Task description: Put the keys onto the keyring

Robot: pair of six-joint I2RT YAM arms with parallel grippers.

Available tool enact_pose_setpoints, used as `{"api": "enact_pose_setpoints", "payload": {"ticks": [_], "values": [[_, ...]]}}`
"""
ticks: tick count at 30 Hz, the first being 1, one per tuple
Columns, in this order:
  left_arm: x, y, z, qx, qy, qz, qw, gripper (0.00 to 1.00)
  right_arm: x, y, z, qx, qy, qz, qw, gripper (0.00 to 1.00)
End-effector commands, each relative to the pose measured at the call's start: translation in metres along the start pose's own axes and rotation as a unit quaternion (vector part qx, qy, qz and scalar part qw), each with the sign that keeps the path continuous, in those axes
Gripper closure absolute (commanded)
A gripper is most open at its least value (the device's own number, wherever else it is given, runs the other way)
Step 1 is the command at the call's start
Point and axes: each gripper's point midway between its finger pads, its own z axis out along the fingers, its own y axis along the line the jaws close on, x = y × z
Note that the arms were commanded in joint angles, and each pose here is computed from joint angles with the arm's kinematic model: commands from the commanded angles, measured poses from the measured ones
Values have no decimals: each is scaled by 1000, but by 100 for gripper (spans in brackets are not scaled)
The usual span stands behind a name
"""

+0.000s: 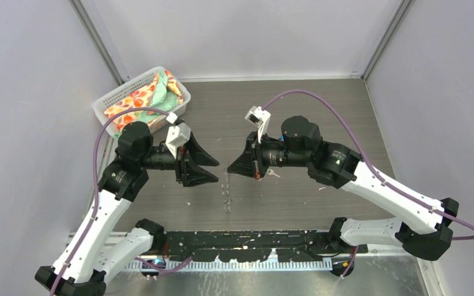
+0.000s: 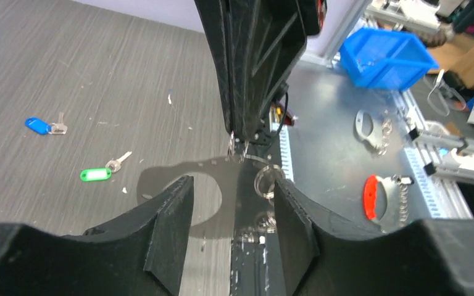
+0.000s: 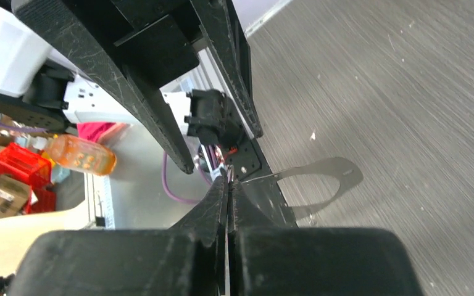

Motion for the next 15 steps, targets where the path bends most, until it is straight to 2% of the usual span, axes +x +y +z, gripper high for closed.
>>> {"api": "enact_pose_setpoints", "payload": {"ticks": [1,3,7,15], "values": [[14,-9,-7,20,37,54,998,47,7,5,-22,23,77,-39,996,99],[17,-7,-6,26,43,57,997,48,14,2,-25,36,116,-39,992,99],[18,-2,-2,39,44,53,997,50,14,3,-25,42,156,-50,986,99],[8,4,10,60,27,39,997,54,11,8,-17,25,182,-59,981,99]]}}
